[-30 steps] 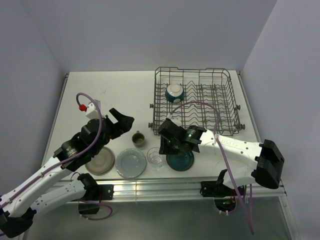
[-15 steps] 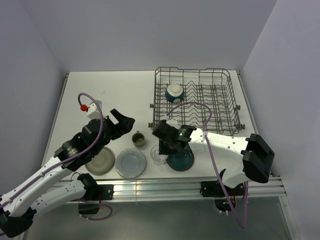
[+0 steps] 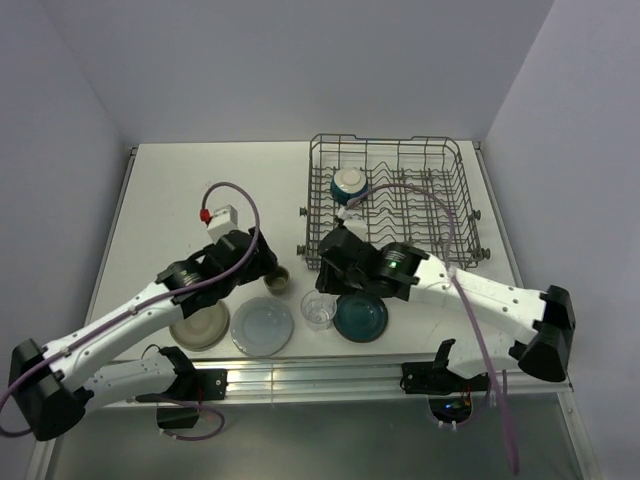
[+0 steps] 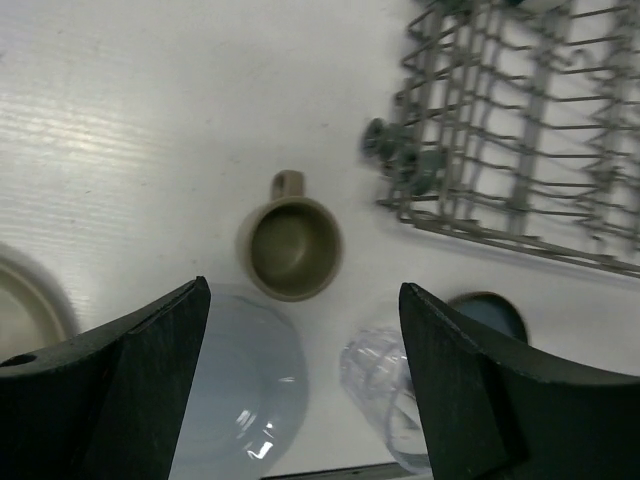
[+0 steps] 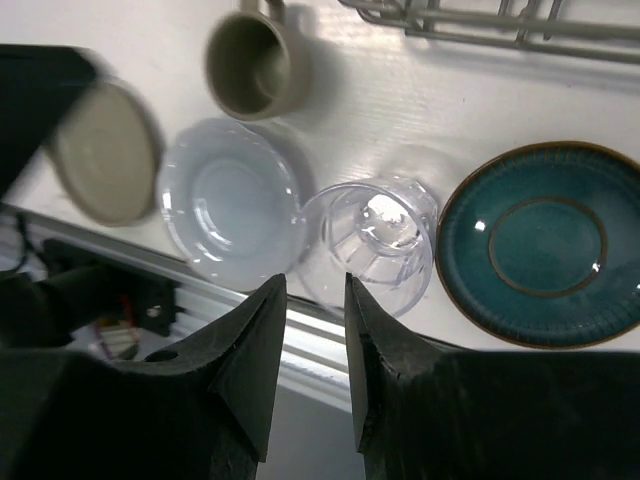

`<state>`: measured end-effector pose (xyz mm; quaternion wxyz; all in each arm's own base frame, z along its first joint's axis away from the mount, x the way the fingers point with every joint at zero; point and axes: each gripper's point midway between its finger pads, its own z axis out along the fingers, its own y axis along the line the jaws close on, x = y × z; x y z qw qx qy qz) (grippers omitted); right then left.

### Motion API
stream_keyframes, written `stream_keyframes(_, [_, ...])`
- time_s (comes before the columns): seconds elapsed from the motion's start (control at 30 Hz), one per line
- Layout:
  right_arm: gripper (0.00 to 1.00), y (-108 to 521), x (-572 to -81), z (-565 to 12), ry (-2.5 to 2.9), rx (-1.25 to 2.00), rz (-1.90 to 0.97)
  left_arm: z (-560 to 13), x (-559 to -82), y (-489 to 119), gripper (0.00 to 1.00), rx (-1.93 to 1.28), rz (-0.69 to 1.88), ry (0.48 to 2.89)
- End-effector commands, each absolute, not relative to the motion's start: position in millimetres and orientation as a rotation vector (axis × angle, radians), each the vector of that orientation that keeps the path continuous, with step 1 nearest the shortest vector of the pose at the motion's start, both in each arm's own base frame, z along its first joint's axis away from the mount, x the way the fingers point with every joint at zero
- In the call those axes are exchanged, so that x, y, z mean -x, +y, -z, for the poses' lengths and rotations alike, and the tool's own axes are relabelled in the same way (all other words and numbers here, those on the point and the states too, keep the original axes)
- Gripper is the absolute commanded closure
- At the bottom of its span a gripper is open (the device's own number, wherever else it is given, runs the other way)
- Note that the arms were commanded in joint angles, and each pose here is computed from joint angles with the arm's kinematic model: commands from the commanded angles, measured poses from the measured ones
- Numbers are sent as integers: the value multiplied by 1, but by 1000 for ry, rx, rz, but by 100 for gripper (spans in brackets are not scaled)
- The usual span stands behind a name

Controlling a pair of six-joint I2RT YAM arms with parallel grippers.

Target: Load the mixed dishes into the dish rack

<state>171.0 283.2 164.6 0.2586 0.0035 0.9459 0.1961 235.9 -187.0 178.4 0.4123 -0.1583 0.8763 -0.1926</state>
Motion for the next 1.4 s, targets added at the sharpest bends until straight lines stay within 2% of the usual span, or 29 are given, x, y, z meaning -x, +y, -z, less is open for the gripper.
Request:
stream_keyframes(0.0, [62,263,-174,-208,2458,-52,-548,-161,-241,-175,18,440,337,2234])
stream_keyframes(0.1, [62,252,-170,-220,2436,-72,-561,-141,-246,-176,20,448,279,2261])
stream_keyframes(0.43, [61,202,-155,-253,2322,-177,-635,-92,-252,-181,43,425,193,2365])
stream_keyframes(0.87, [61,195,-150,-253,2317,-186,-654,-53,-252,-188,55,378,152,2453])
stream_keyframes(0.97, [61,196,-150,-252,2321,-184,-656,-49,-252,-186,67,381,157,2459])
stream_keyframes(1.0, [60,197,-149,-252,2322,-183,-660,-51,-253,-188,75,382,176,2453])
stream_keyframes(1.17, [60,198,-149,-252,2322,-182,-665,-58,-257,-182,90,388,230,2441])
stream_keyframes(1.2, [60,198,-149,-252,2321,-182,-669,-59,-260,-179,97,398,229,2438])
stream_keyframes(1.23, [60,199,-149,-252,2322,-176,-673,-63,-259,-177,100,403,245,2439])
stream_keyframes(1.37, [57,206,-149,-257,2305,-162,-727,-102,-255,-165,100,416,283,2369])
